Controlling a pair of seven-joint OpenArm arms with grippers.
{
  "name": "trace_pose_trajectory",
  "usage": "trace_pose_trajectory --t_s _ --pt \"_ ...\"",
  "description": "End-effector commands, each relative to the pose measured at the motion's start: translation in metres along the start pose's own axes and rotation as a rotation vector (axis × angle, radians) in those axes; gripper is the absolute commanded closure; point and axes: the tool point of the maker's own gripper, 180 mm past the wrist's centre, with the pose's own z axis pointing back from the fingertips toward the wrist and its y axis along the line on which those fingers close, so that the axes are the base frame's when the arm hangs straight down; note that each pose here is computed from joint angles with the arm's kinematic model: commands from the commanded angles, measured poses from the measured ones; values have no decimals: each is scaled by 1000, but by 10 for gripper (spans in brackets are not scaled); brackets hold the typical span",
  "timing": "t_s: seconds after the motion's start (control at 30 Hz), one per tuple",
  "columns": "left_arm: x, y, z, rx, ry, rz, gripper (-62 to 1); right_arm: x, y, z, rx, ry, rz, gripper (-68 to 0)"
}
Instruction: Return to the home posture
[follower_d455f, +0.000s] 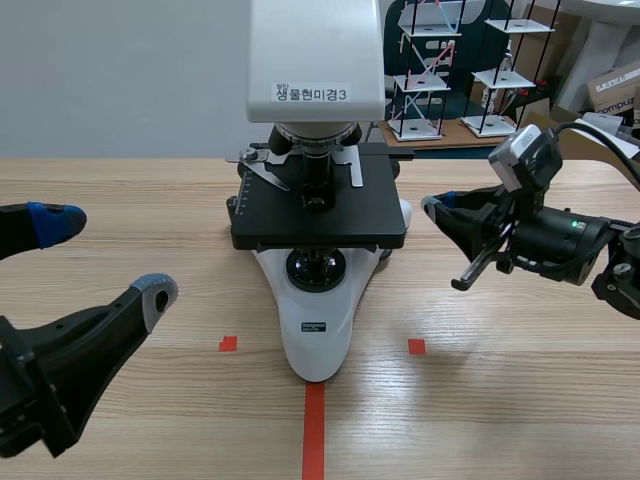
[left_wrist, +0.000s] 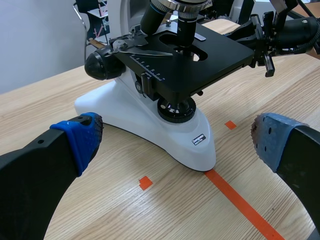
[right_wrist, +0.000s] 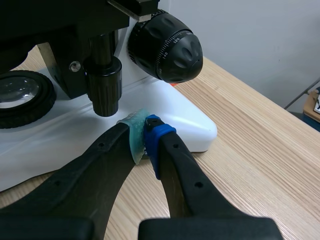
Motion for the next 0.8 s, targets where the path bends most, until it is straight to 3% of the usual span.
trace_pose_trajectory --t_s 0.0,0.77 --pt "5 0 1 4 -22 7 -623 15 -7 -2 -10 -43 15 1" --pt "5 0 1 4 -21 7 -623 9 -4 2 -6 -29 9 -14"
